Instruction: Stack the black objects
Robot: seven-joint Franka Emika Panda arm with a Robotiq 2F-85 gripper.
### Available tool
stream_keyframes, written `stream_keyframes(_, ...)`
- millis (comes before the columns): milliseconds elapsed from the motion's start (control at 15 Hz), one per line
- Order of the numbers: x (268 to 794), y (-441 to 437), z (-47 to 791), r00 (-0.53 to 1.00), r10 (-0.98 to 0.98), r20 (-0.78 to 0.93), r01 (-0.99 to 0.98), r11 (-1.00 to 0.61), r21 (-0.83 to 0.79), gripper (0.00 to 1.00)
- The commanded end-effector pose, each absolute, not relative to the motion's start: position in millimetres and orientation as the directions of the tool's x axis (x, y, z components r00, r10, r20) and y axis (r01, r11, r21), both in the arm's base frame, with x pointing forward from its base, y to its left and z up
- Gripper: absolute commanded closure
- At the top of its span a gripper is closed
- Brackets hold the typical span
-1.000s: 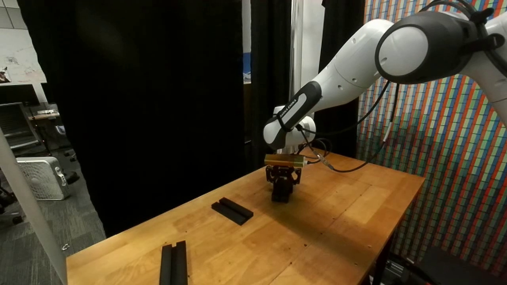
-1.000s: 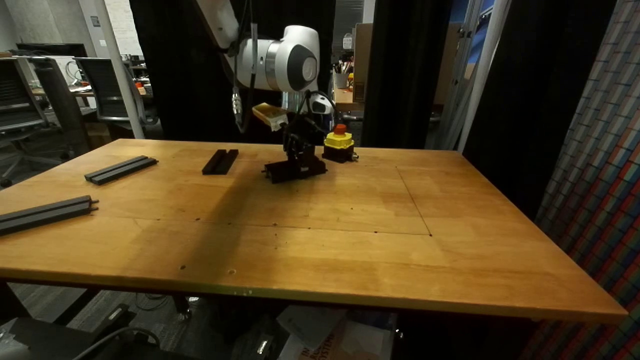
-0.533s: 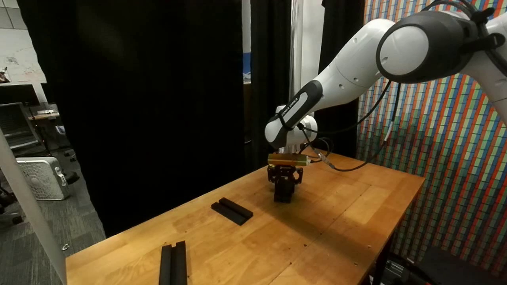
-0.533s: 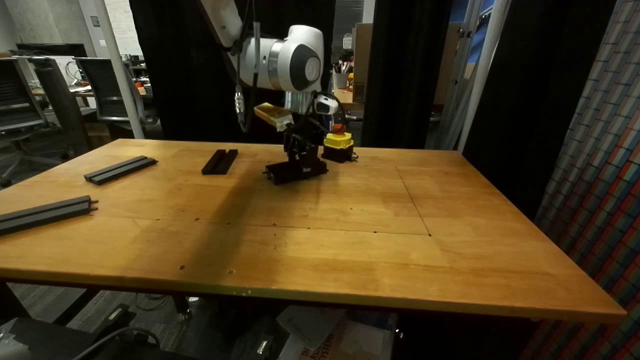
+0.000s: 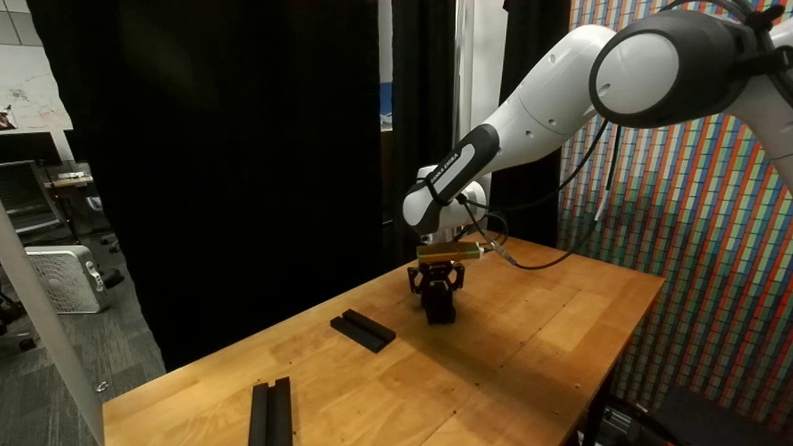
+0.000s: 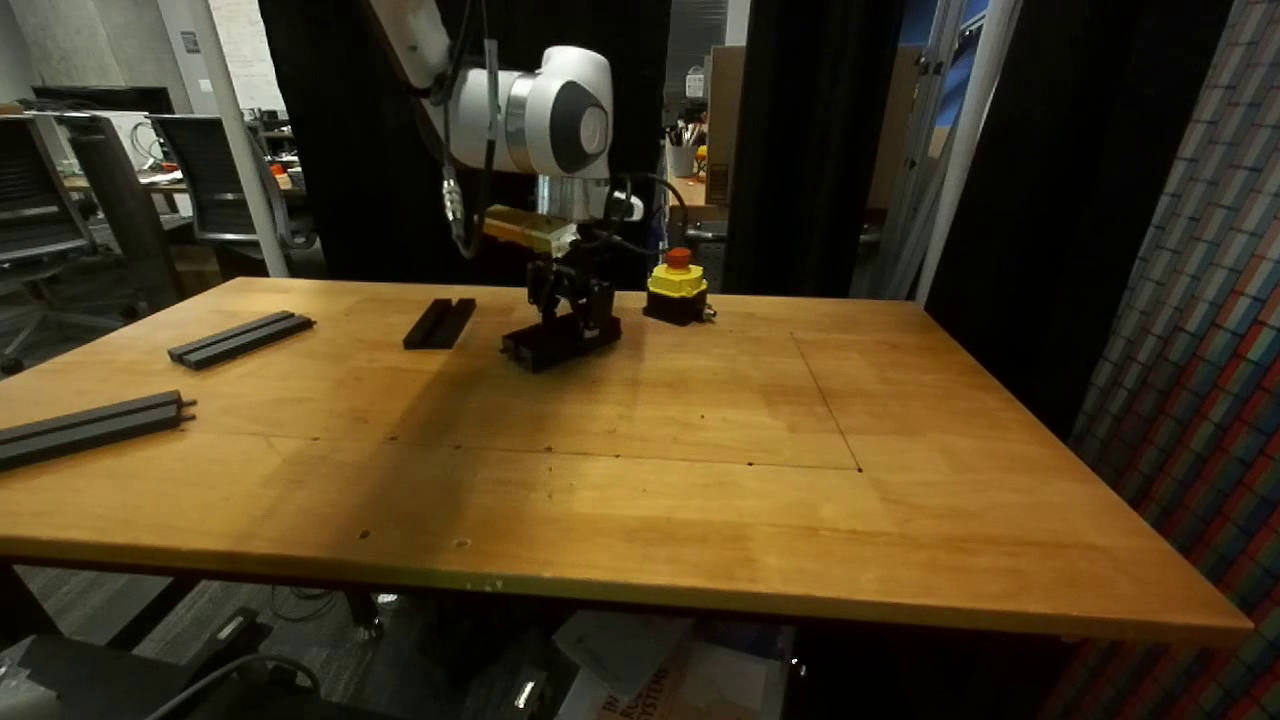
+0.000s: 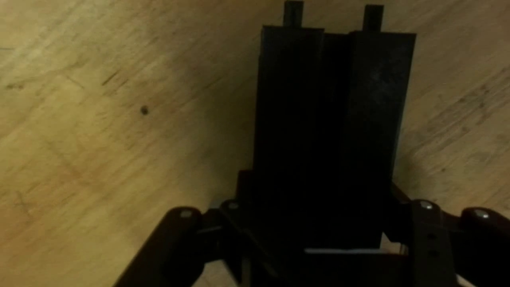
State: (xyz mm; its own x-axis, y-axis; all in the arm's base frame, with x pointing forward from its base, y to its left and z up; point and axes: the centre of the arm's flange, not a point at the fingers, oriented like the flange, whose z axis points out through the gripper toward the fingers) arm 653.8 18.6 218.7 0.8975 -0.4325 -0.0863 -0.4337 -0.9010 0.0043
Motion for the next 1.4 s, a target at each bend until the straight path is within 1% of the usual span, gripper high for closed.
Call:
stream_keyframes(0,662,65,239,0.948,-0.308,-0.076,-0.309,-0.951,0.008,0.53)
stream_keyframes(333,673,130,257,0.983,-0.173,-0.055,-0.171,-0.985,0.036,0.53)
stream_keyframes(600,677,172,260,0.997,-0.024,-0.075,-0.019,-0.998,0.067,0.53)
stream_keyframes(933,676,199,259,0.986,0.142,-0.082,0.146,-0.988,0.047,0.53)
stream_keyframes(1333,676,213,256,0.958,0.281,-0.061,0.283,-0.959,0.031,0.53)
